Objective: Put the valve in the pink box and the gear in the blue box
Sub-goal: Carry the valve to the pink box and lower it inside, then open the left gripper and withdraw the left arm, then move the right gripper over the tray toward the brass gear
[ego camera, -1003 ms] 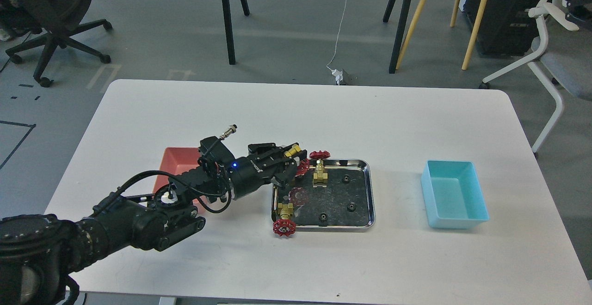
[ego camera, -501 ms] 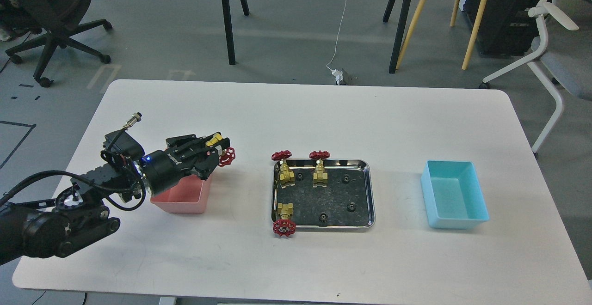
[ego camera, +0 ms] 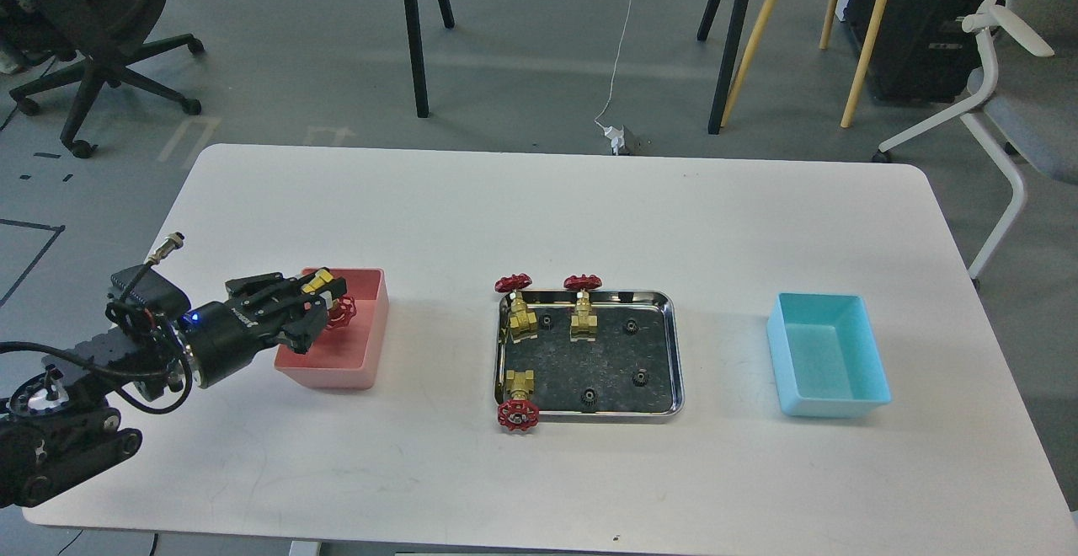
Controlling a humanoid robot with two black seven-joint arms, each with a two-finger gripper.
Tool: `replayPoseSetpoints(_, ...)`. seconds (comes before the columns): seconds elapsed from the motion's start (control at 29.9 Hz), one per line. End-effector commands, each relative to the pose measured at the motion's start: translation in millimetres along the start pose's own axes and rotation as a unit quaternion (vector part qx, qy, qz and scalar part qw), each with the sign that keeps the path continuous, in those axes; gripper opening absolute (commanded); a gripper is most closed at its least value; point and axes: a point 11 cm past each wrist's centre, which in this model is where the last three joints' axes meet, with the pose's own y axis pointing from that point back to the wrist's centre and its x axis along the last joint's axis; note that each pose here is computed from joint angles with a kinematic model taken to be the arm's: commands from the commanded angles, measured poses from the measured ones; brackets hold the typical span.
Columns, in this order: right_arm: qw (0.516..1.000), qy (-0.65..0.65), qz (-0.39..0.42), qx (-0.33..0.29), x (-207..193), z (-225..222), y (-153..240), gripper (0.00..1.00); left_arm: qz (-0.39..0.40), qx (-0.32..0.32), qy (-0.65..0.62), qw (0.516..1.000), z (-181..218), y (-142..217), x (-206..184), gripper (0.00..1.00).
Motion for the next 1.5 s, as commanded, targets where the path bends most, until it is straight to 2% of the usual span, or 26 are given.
replayPoseSetpoints(0.0, 1.0, 0.001, 0.0, -0.001, 0, 0, 0, 0.99, -0.004, -0.001, 0.01, 1.0, 4, 0, -10, 0.38)
replayPoseSetpoints(0.1, 1.0, 0.002, 0.0, -0.001, 0, 1, 0, 0.99, 0.004, 0.0, 0.032, 0.999, 10, -6, -13, 0.56)
replayPoseSetpoints(0.2, 1.0, 0.002, 0.0, -0.001, 0, 1, 0, 0.99, 0.012, 0.005, 0.052, 0.999, 12, -9, -12, 0.69)
replayPoseSetpoints(0.33, 1.0, 0.002, 0.0, -0.003, 0, 1, 1, 0.99, 0.014, 0.007, 0.055, 0.998, 11, -9, -11, 0.74)
replayPoseSetpoints(0.47, 1.0, 0.002, -0.002, -0.008, -1, 6, 1, 0.99, 0.044, 0.026, 0.073, 0.996, 1, -10, 5, 0.83)
replayPoseSetpoints(0.57, 0.999, 0.015, -0.021, -0.025, -13, 15, -2, 0.99, 0.12, 0.063, 0.134, 0.982, -15, -16, 45, 0.88)
replayPoseSetpoints(0.64, 0.998, 0.032, -0.045, -0.041, -27, 23, -6, 0.99, 0.171, 0.072, 0.19, 0.964, -27, -22, 87, 0.89)
replayPoseSetpoints(0.8, 0.989, 0.083, -0.098, -0.071, -57, 35, -9, 0.99, 0.253, 0.037, 0.318, 0.913, -50, -16, 206, 0.89)
replayPoseSetpoints(1.0, 0.957, 0.208, -0.173, -0.105, -99, 54, -10, 0.99, 0.304, -0.009, 0.427, 0.851, -67, 7, 319, 0.89)
replayPoseSetpoints(1.17, 0.899, 0.325, -0.275, -0.104, -159, 83, 5, 0.99, 0.349, -0.029, 0.425, 0.835, -67, 26, 384, 0.89)
replayPoseSetpoints(1.47, 0.78, 0.439, -0.438, -0.084, -256, 138, 53, 0.99, 0.398, -0.046, 0.41, 0.819, -65, 49, 448, 0.9)
